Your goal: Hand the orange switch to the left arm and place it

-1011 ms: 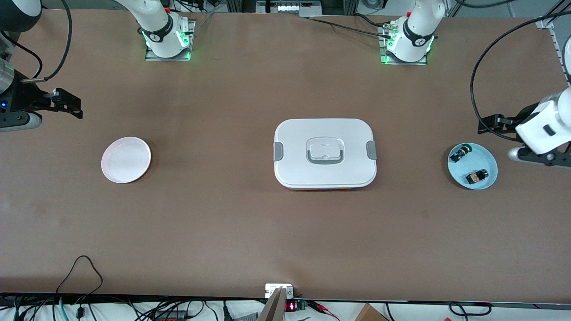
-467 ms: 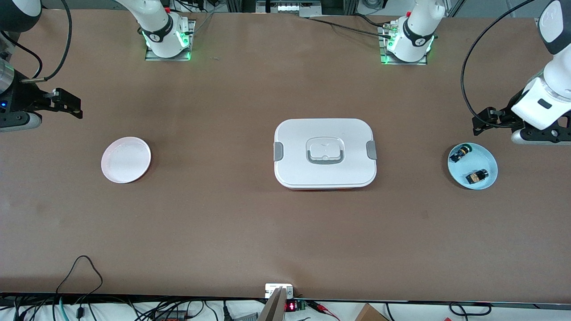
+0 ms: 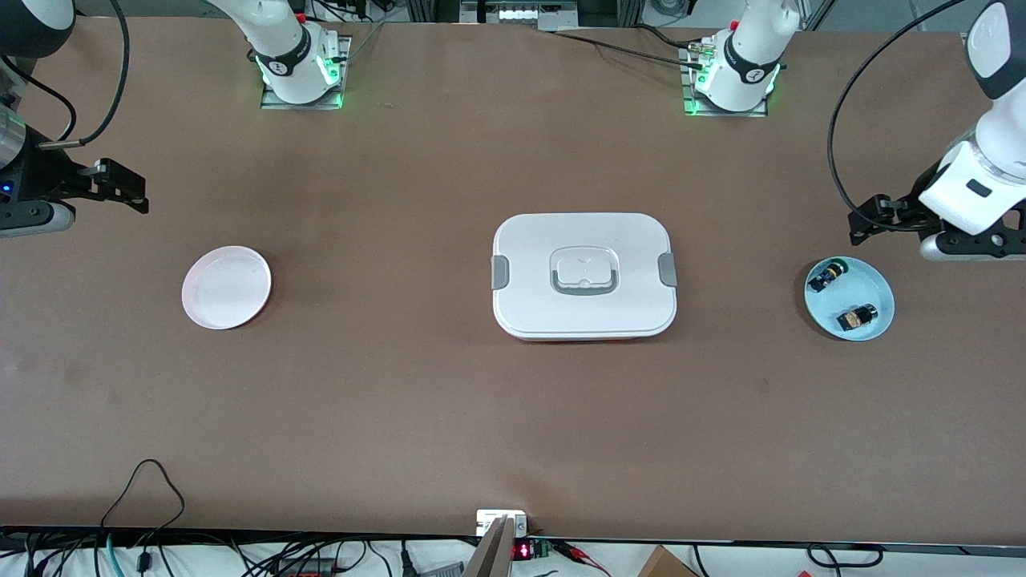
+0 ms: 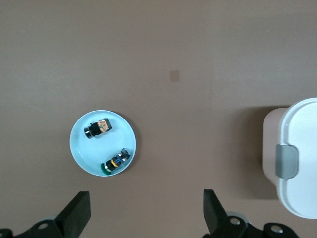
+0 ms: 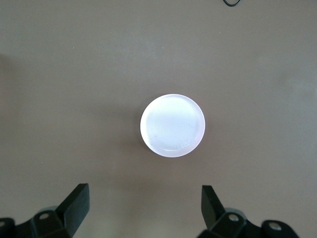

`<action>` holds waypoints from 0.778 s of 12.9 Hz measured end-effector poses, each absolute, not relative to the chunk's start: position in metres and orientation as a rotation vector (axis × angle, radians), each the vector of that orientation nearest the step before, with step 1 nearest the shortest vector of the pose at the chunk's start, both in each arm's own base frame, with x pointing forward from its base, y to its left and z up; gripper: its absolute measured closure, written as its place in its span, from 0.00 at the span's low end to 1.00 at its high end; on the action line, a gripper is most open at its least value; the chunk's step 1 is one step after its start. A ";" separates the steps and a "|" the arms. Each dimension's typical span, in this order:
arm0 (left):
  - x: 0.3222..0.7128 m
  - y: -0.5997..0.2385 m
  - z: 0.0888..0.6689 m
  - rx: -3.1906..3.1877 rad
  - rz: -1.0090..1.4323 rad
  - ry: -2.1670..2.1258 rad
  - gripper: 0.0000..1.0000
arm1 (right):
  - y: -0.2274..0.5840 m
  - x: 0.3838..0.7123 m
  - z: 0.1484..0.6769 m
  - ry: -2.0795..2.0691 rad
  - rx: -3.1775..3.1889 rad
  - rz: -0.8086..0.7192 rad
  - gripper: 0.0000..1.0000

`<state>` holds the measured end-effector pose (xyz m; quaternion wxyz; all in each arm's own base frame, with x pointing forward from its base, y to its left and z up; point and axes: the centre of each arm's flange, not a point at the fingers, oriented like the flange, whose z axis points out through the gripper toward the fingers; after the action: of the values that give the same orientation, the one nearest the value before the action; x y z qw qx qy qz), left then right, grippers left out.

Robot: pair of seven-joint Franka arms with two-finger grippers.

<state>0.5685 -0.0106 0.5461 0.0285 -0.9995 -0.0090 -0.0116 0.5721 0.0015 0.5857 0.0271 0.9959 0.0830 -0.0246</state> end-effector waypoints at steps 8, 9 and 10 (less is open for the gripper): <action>0.569 -0.012 0.545 -3.085 -0.038 -0.047 0.00 | 0.001 0.572 0.586 0.256 3.076 -0.076 0.00; 0.569 -0.011 0.545 -3.085 -0.038 -0.049 0.00 | 0.001 0.572 0.586 0.256 3.076 -0.076 0.00; 0.569 -0.011 0.545 -3.085 -0.037 -0.051 0.00 | 0.001 0.572 0.586 0.256 3.076 -0.076 0.00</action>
<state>0.5692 -0.0106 0.5453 0.0282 -0.9994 -0.0166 -0.0121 0.5721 0.0014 0.5855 0.0272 0.9959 0.0830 -0.0247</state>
